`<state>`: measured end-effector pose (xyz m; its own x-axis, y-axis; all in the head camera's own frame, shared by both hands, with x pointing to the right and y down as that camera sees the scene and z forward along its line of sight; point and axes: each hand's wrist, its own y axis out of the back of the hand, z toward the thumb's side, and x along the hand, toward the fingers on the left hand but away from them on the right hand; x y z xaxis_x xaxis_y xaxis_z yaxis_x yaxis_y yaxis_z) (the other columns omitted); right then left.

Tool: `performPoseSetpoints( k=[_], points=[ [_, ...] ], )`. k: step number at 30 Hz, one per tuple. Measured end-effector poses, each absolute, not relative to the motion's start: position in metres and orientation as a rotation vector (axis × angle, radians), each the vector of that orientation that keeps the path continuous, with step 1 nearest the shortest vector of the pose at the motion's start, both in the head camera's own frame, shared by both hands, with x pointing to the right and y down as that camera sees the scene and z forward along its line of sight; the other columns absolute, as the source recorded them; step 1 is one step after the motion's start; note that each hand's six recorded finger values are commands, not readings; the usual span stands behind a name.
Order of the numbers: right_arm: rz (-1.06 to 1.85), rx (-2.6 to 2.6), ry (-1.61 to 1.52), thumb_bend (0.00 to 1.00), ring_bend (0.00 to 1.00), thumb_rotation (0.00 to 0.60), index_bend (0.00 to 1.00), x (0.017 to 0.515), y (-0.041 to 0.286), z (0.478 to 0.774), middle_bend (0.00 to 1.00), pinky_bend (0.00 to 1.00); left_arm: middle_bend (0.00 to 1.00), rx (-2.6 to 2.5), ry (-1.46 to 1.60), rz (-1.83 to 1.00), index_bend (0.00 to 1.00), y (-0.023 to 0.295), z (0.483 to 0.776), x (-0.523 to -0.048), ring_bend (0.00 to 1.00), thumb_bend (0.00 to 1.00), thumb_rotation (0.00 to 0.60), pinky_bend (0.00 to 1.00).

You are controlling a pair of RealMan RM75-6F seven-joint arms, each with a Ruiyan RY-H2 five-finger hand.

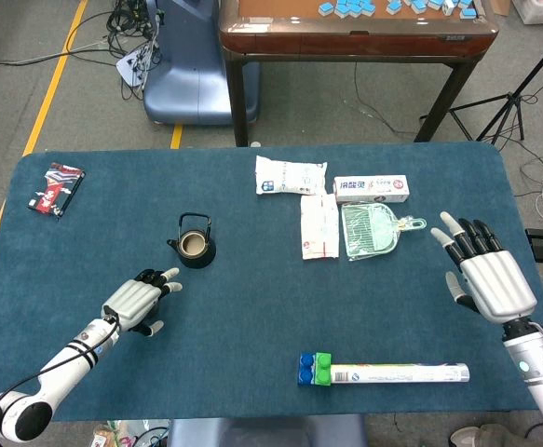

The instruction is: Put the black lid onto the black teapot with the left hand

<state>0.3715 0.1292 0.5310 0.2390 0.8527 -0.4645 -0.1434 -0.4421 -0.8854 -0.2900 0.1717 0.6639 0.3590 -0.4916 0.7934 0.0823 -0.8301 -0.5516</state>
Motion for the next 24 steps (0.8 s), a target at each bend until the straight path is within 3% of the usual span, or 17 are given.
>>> performPoseSetpoints(
  k=[14,24],
  points=[
    [1.386,-1.574,-0.654,0.55,0.0,0.6,0.09,0.368,0.134,0.528,0.0,0.0,0.0,-2.137,0.389,-1.481,0.19,0.163,0.681,-0.299,0.0,0.33,0.6,0.0],
    [1.384,-1.578,-0.63,0.55,0.0,0.6,0.09,0.361,0.134,0.531,0.0,0.0,0.0,-2.14,0.399,-1.508,0.12,0.167,0.688,-0.316,0.0,0.33,0.6,0.0]
  ],
)
